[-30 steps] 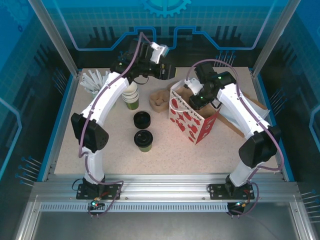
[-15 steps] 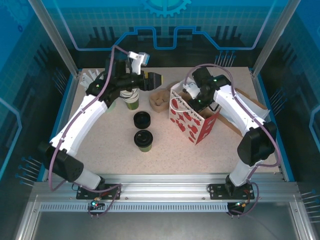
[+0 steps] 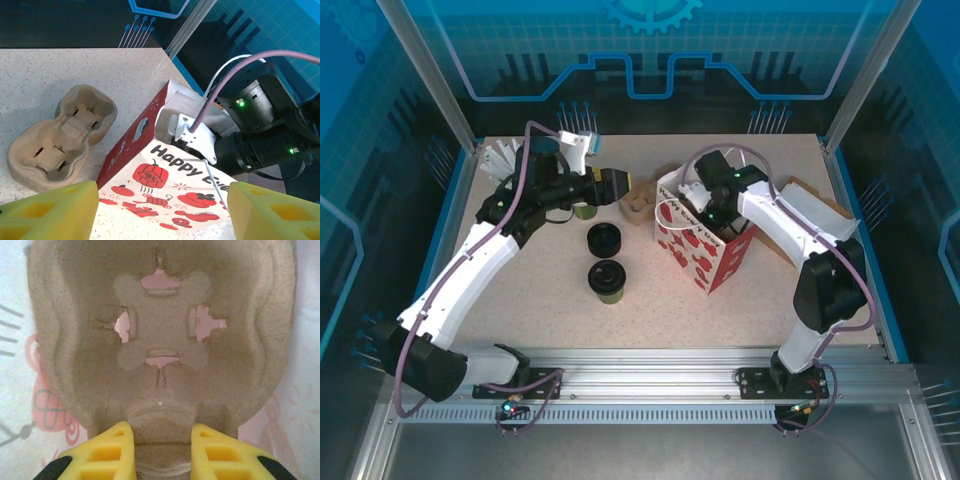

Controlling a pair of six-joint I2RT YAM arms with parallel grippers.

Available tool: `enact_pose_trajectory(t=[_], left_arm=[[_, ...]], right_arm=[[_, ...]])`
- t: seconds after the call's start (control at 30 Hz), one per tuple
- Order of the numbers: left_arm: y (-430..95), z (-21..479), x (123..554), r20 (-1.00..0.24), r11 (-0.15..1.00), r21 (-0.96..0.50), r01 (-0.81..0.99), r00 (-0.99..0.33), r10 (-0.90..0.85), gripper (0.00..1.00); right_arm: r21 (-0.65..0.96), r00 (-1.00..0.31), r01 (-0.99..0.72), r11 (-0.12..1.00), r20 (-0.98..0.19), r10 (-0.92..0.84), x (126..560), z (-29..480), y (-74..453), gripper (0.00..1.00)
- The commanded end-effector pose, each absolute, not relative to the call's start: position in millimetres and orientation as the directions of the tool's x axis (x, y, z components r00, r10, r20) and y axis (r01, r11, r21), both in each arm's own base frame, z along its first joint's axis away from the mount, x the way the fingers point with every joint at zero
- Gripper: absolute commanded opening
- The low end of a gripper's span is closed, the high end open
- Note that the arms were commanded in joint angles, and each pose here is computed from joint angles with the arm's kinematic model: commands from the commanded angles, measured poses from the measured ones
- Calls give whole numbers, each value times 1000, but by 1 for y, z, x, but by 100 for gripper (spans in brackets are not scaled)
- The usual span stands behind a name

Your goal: Pack the takeout coffee

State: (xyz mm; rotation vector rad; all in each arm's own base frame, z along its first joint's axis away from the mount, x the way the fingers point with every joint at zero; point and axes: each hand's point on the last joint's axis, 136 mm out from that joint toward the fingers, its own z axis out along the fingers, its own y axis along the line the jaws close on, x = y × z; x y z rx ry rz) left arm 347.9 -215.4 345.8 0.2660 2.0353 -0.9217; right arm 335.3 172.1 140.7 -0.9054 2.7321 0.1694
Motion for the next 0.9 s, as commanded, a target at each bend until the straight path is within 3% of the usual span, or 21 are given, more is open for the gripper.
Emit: enact_pose_trajectory(t=[0.0, 0.87], left_arm=[[-210, 353, 344, -796, 707, -509, 490, -580, -171, 70], [-214, 342, 341, -785, 689, -525, 499, -597, -166, 70]], right_arm=[[65, -765, -611, 789, -305, -567, 327, 138, 188, 24], [23, -742, -646, 763, -252, -621, 312, 72, 199, 37]])
